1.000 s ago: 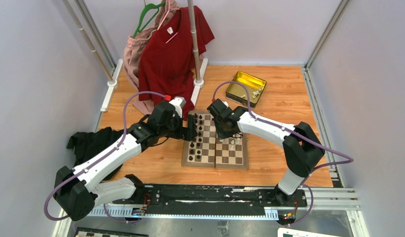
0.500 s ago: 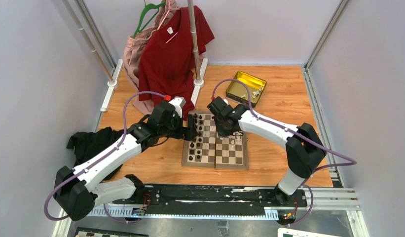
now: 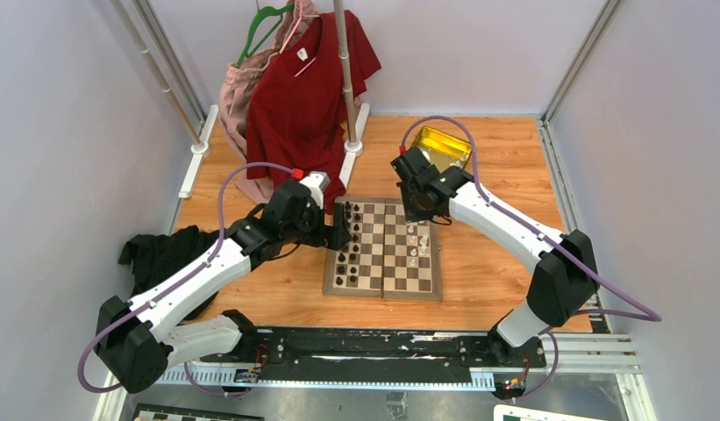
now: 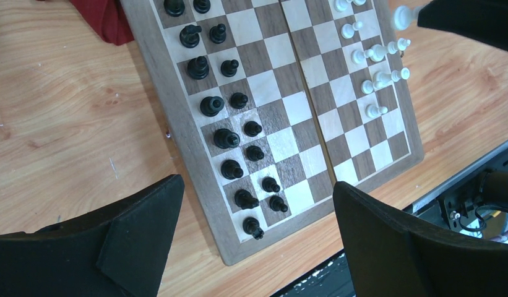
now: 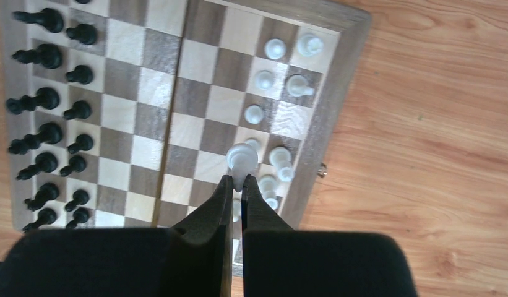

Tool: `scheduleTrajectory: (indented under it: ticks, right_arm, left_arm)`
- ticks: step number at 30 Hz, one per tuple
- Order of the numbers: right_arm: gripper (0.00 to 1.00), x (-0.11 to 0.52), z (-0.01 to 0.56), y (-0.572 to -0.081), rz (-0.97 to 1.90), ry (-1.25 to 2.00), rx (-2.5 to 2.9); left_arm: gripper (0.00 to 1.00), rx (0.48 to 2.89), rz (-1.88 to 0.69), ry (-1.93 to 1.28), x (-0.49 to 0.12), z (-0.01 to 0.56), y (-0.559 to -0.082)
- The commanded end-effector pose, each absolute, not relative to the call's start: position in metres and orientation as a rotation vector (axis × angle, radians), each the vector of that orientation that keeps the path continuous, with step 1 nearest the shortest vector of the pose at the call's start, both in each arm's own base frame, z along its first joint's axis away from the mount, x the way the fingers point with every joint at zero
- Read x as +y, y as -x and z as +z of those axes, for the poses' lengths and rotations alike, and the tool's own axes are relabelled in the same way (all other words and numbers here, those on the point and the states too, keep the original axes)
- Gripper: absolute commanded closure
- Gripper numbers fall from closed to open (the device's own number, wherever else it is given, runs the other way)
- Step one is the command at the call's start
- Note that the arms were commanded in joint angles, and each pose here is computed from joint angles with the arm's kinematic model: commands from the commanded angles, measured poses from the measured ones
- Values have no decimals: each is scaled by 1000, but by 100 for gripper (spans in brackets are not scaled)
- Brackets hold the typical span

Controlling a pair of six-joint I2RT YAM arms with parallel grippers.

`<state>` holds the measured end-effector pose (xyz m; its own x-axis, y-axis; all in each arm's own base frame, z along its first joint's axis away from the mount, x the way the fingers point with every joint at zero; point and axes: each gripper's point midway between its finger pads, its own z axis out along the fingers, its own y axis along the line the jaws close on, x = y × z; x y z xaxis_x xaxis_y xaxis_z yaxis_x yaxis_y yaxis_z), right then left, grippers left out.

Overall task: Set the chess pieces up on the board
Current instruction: Pick up the chess piece from the chessboard, then place the chess piece on the chessboard.

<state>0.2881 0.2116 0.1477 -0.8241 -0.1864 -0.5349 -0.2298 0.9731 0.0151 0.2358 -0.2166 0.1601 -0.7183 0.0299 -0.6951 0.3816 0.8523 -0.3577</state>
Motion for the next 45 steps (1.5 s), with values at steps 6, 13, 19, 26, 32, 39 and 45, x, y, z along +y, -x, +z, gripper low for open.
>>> scheduleTrajectory:
  ticks: [6, 13, 19, 26, 32, 39, 45]
  right_arm:
    - [100, 167, 142, -294, -32, 258, 2625]
    - [100, 161, 121, -293, -61, 265, 2698]
    - [100, 160, 107, -295, -76, 269, 2718]
    - [100, 158, 91, -297, -81, 264, 2745]
    - [100, 157, 78, -297, -73, 260, 2762]
    - [100, 160, 69, -305, -59, 259, 2760]
    - [100, 161, 67, -309, -49, 254, 2759]
  left_arm:
    - [3, 2277, -636, -312, -217, 163, -236]
    - [3, 2280, -629, -319, -217, 162, -237]
    - [3, 2283, -626, -329, -219, 161, -238]
    - [3, 2294, -617, -335, -219, 158, -239]
    - [3, 2300, -616, -337, -220, 155, -240]
    - [3, 2310, -612, -343, -220, 151, -240]
    - [3, 2320, -605, -346, -220, 148, -241]
